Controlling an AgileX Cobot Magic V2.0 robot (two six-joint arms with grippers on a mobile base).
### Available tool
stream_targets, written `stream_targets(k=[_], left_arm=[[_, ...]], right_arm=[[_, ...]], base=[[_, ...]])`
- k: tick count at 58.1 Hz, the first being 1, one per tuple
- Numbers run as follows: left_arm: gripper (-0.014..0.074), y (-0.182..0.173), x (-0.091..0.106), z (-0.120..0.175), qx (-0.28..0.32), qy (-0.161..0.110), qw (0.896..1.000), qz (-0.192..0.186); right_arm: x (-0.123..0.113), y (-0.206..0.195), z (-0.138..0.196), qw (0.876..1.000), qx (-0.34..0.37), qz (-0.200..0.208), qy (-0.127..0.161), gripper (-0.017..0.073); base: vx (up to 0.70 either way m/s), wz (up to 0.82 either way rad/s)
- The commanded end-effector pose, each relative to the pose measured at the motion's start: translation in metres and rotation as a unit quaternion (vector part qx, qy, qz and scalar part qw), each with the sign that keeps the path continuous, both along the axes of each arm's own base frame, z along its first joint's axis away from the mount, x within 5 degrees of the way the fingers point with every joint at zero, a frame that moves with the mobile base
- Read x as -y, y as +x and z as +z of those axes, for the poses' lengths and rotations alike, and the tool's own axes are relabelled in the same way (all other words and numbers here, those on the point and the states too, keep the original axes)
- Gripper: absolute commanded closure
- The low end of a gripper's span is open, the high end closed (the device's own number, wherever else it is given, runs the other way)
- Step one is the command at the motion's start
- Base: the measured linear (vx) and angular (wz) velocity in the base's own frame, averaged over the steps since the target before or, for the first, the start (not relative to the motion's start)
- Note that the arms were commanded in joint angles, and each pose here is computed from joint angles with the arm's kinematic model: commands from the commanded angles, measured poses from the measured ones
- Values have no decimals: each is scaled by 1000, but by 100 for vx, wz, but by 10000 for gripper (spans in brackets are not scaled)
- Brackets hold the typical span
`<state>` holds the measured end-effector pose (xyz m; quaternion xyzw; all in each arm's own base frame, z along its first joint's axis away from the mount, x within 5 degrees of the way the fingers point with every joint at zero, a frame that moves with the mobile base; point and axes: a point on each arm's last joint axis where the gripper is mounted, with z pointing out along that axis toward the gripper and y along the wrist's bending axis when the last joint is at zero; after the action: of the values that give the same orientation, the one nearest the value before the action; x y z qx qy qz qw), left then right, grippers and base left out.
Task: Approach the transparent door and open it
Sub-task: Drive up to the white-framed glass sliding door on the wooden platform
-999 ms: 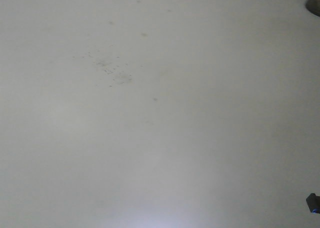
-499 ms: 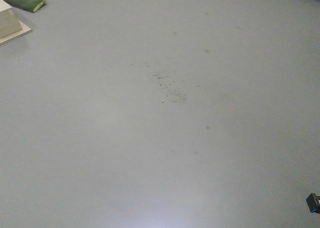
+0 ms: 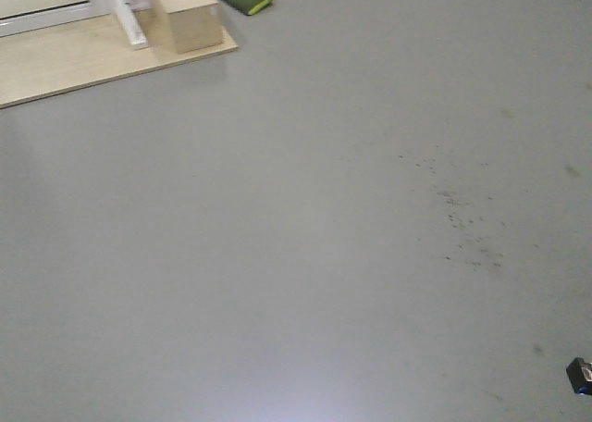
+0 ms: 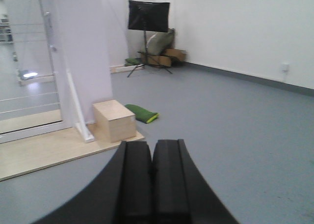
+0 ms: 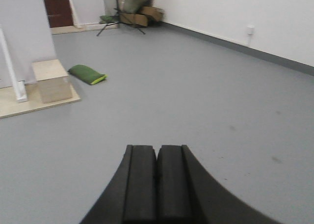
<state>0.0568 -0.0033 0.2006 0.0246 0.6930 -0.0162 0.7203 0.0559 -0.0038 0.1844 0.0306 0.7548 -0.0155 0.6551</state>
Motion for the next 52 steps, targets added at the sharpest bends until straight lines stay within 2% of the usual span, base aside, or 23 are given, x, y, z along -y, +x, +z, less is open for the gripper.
stream_targets(k=[1,27,52], left_arm=[[600,-1,0,3,42,-7,999,-1],[600,-1,0,3,42,-7,999,-1],[600,-1,0,3,42,-7,999,-1]], right_arm=[[0,0,7,999,45,-1,-8,568],[0,0,7,999,45,-1,-8,568],[0,0,7,999,46,-1,-9,568]], base=[[36,80],[36,69],[38,45]])
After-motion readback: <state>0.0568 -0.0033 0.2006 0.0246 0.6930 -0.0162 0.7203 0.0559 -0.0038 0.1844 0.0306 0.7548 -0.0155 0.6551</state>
